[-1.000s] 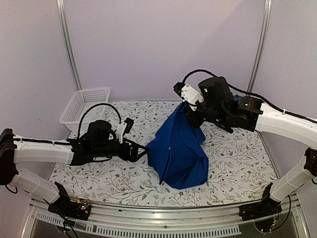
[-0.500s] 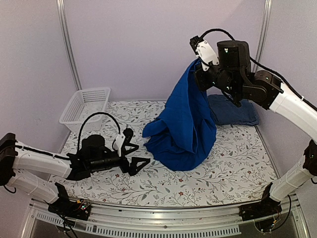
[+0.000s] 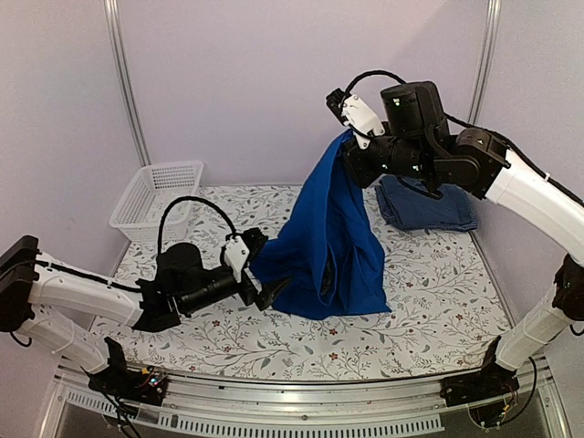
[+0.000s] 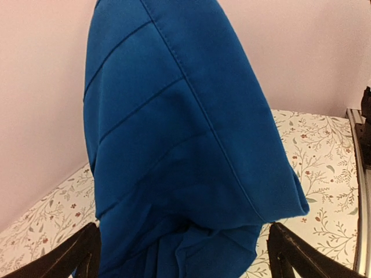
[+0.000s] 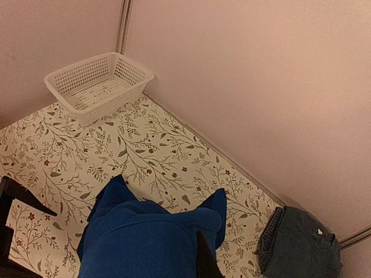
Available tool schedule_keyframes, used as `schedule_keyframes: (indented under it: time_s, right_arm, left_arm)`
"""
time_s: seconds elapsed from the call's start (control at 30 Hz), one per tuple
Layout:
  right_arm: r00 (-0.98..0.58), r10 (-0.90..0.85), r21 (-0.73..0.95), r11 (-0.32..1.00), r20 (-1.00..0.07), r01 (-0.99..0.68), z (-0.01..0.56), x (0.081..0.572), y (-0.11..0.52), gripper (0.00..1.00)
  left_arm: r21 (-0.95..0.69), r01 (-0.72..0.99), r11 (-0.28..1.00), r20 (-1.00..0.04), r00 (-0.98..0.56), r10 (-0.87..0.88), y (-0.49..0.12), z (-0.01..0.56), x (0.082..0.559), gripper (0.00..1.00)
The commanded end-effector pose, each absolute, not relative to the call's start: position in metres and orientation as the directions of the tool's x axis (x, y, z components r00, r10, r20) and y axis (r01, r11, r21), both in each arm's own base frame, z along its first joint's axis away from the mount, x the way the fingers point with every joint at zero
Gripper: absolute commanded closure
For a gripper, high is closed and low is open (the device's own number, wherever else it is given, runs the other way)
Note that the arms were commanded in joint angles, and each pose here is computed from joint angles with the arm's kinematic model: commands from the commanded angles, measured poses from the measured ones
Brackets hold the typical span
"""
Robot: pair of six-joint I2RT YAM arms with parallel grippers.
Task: Fold and stack the mixed laundry pile
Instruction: Pick up the crumpled skirt from the center of the board.
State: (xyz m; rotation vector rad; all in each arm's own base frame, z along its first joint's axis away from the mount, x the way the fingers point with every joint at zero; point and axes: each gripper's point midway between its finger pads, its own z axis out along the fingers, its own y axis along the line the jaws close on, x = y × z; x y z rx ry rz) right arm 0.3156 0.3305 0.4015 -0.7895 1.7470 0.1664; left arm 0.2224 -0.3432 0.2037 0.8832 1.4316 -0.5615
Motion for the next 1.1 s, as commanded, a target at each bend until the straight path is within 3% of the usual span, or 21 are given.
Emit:
schedule_keyframes:
  time_s: [0.0,0.17,0.43,0.77,1.07]
  right_arm:
    - [-0.108,-0.376,-0.247,0.773,-0.92,-0.585,0.42,0.316,0.333,1.0]
    - [-0.073,-0.266,-0.198,0.85,-0.961,-0.489,0.464,0.324,0.318,1.0]
    - [-0.044,-0.106,-0.08,0.915,-0.993,-0.396,0.505,0.337,0.313,1.0]
    - [-0.044,-0.034,-0.017,0.941,-0.998,-0.337,0.511,0.346,0.31,1.0]
    - [-0.041,-0.018,-0.005,0.95,-0.999,-0.311,0.513,0.348,0.307,1.0]
  left_arm:
    - [0.274,0.763,0.585,-0.959,0.173,0.223,-0.344,0.216,0.231,0.0]
    - [0.141,0.786,0.602,-0.989,0.135,0.056,-0.338,0.218,0.208,0.0]
    - [0.181,0.717,0.674,-0.979,0.199,0.051,-0.366,0.2,0.192,0.0]
    - [0.153,0.511,0.846,-0.946,0.323,-0.024,-0.385,0.228,0.213,0.0]
    - [0.201,0.545,0.814,-0.944,0.33,0.012,-0.417,0.223,0.213,0.0]
